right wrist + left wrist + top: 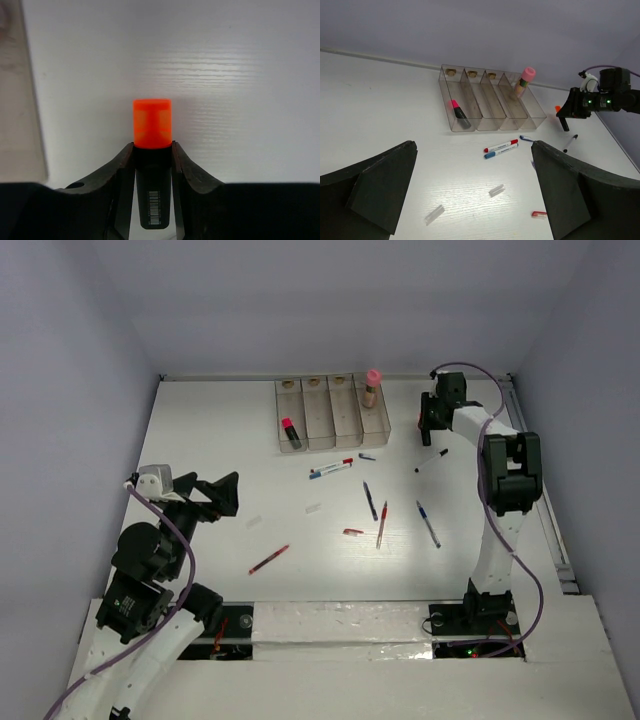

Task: Sort the stationery into containers
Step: Pick up the stationery from the center of the board, then place the stationery in the storage box, then pick up the pen from the center of the board.

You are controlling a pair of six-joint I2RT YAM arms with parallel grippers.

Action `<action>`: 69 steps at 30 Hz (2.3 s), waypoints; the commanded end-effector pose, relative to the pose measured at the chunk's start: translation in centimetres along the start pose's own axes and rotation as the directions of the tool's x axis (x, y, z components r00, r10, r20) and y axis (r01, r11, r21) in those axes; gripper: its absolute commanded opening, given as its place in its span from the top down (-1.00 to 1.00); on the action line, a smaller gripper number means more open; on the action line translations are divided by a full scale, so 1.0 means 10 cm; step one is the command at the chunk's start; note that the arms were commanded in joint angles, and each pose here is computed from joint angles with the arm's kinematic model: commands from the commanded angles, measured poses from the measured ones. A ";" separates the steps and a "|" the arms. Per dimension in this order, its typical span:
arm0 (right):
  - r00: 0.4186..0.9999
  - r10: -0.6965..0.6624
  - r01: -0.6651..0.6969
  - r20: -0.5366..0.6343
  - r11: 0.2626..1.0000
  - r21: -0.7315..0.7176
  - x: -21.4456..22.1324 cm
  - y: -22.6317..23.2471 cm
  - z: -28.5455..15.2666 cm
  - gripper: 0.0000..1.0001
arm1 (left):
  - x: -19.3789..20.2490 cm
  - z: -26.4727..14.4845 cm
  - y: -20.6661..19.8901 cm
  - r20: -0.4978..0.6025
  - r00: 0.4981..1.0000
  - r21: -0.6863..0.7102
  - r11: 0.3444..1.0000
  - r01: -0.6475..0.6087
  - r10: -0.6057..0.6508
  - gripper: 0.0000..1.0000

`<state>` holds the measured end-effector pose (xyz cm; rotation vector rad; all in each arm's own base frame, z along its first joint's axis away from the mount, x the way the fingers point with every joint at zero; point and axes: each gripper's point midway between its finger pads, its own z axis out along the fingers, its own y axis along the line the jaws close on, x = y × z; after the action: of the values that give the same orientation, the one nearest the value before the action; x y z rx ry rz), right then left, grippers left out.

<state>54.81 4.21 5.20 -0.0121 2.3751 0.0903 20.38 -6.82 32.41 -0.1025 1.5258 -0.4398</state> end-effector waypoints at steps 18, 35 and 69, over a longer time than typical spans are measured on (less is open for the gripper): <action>0.876 0.298 0.005 0.379 0.780 -0.625 -1.11 3.44 -1.51 0.89 | 0.03 0.14 -0.03 -0.016 1.000 -0.008 1.000 -0.010 0.010 -0.98; 0.917 0.247 -0.008 0.313 0.796 -0.606 -1.02 4.02 -0.96 -0.31 | 0.03 0.14 0.00 -0.013 1.000 -0.019 1.000 -0.011 0.011 -0.98; 0.932 0.358 -0.346 0.049 0.847 0.404 0.71 -0.31 -0.73 -0.39 | -0.16 -0.10 -0.11 0.068 0.997 0.066 0.998 0.024 -0.029 -0.98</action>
<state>43.68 1.41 5.35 0.6072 2.3440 -0.2196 19.31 -7.02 33.29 -0.0835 1.4839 -0.4841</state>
